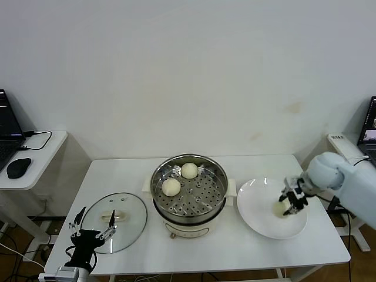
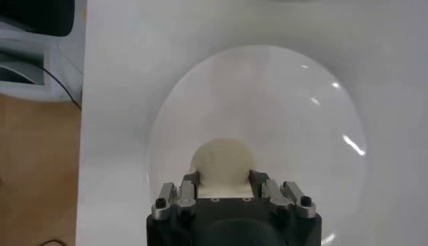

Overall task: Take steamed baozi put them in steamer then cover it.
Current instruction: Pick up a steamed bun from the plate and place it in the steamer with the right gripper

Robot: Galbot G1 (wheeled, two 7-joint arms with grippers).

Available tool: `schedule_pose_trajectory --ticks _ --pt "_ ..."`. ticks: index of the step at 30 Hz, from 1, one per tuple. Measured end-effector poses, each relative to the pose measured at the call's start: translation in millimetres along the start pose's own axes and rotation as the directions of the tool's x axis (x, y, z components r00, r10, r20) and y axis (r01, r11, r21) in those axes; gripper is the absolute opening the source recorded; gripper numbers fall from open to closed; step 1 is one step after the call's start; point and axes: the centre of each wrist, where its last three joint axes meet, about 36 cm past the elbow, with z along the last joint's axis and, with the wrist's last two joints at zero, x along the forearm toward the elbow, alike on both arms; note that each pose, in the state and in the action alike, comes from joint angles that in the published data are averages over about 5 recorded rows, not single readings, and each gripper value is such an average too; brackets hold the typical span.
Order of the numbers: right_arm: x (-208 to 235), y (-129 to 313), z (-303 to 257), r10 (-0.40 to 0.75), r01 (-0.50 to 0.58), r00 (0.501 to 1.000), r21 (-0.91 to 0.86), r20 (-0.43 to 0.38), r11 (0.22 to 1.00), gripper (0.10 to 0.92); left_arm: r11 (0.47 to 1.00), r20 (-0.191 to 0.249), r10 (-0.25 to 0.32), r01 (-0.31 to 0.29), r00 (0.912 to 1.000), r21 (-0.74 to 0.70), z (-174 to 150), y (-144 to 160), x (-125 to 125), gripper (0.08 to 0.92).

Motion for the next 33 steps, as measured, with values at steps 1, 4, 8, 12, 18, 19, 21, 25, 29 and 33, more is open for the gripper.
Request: schedule_pose_trajectory --ticks 1,4,8,12,18,19,21,25,29,33 --pt "7 -5 -1 0.011 -0.011 1.0 -0.001 0.005 1.0 0.5 1.0 0.001 0.0 0.0 1.0 0.0 0 0 0 0.823" --pt "28 -21 -9 0.045 -0.045 0.999 0.004 0.023 0.999 0.501 1.0 0.002 0.001 -0.001 1.0 0.0 -1 0 0 0.823" --pt "57 -46 -33 0.091 -0.093 0.994 0.034 0.054 0.995 0.501 1.0 0.004 0.001 -0.001 1.0 0.001 -2 0 0 0.823" --pt "83 -70 -73 0.125 -0.134 0.988 0.098 0.09 0.986 0.501 1.0 0.007 -0.003 0.003 1.0 0.003 -3 1 0 0.823" --pt "100 -92 -145 0.119 -0.149 0.983 0.225 0.142 0.963 0.501 1.0 0.006 -0.012 0.012 0.9999 0.009 -2 1 -2 0.823" --pt "100 -93 -158 0.11 -0.145 0.983 0.25 0.149 0.957 0.501 1.0 0.006 -0.013 0.013 0.9999 0.009 -2 1 -2 0.823" --pt "98 -95 -183 0.088 -0.133 0.983 0.298 0.162 0.945 0.501 1.0 0.005 -0.017 0.017 0.9998 0.01 -2 1 -2 0.823" --pt "91 -93 -226 0.04 -0.106 0.984 0.392 0.173 0.914 0.501 1.0 0.004 -0.025 0.025 0.9997 0.012 -3 3 -2 0.823" --pt "82 -89 -258 -0.001 -0.081 0.986 0.481 0.167 0.873 0.501 0.999 0.004 -0.032 0.032 0.9995 0.013 -3 5 -2 0.823" --pt "74 -85 -286 -0.036 -0.056 0.988 0.577 0.147 0.815 0.501 0.999 0.001 -0.038 0.038 0.9993 0.017 -2 5 -2 0.823"
